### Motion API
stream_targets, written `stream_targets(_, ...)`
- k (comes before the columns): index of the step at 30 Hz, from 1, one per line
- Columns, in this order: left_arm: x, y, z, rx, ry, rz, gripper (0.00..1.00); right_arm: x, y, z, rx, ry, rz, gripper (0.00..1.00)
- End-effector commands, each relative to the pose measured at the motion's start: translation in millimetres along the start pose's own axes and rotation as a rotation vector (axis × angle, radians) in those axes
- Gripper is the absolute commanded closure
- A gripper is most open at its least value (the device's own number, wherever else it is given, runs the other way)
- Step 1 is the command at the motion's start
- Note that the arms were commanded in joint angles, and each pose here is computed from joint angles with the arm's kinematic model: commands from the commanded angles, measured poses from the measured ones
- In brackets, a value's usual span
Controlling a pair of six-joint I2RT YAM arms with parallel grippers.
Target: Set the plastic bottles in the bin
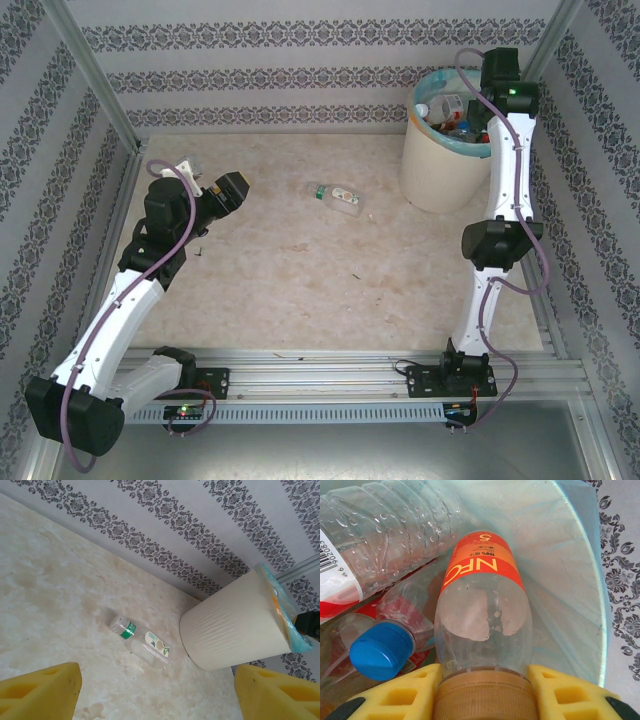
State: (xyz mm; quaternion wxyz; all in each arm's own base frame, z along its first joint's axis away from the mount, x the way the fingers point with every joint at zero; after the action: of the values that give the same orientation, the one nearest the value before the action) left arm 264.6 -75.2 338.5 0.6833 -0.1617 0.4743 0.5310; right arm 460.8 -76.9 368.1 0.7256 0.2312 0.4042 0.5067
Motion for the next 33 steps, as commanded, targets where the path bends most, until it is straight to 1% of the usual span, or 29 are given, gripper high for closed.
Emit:
stream_targets(1,5,0,-7,0.010,0.020,0.021,0.20,26,-51,-25,0.195,0.037,0.135,0.65)
stream_targets(3,5,0,-7,0.011,0.019,0.024,0.20,26,-49,-23,0.178,0.032,0.148,0.62)
stream_targets(5,5,-1,-7,0.011,0.020,0.023,0.20,27,-44,-20,0.157,0.017,0.178,0.55)
stream_targets(8,5,-1,-7,0.009,0.021,0.022,0.20,25,-27,-14,0.109,-0.032,0.229,0.44)
stream_targets(11,4,-1,-7,0.008,0.019,0.018,0.20,23,-3,-7,0.040,-0.085,0.296,0.37)
stream_targets(13,4,-1,-7,0.009,0.020,0.016,0.20,21,12,-3,-0.006,-0.112,0.332,0.35)
stream_targets(16,4,-2,-8,0.013,0.023,0.016,0.20,16,34,2,-0.067,-0.136,0.343,0.34)
stream_targets(21,4,0,-8,0.011,0.023,0.011,0.20,7,62,3,-0.133,-0.134,0.301,0.31)
stream_targets(24,4,0,-8,0.009,0.025,0.014,0.20,3,75,3,-0.161,-0.126,0.260,0.30)
stream_targets(28,4,0,-8,0.008,0.027,0.014,0.20,2,86,4,-0.186,-0.092,0.204,0.31)
stream_targets(31,4,-1,-8,0.006,0.029,0.013,0.20,6,81,7,-0.202,-0.076,0.216,0.41)
stream_targets(33,5,-1,-8,0.006,0.031,0.016,0.20,10,70,9,-0.197,-0.063,0.218,0.53)
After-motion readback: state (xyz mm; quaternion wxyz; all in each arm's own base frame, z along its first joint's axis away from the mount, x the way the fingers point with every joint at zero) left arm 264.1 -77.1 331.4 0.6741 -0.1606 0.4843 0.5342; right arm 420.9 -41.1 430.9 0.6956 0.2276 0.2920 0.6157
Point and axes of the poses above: each hand's point on the last joint's axis, 136 mm out from that joint toward the fingers, its own y axis back along the fingers, its own x axis along the line the jaws close on, z = x × y, the point moved 9 cm from there along y, back along the fingers, and after that the axes turned 13 degrees about y, right-handed, at the moved point
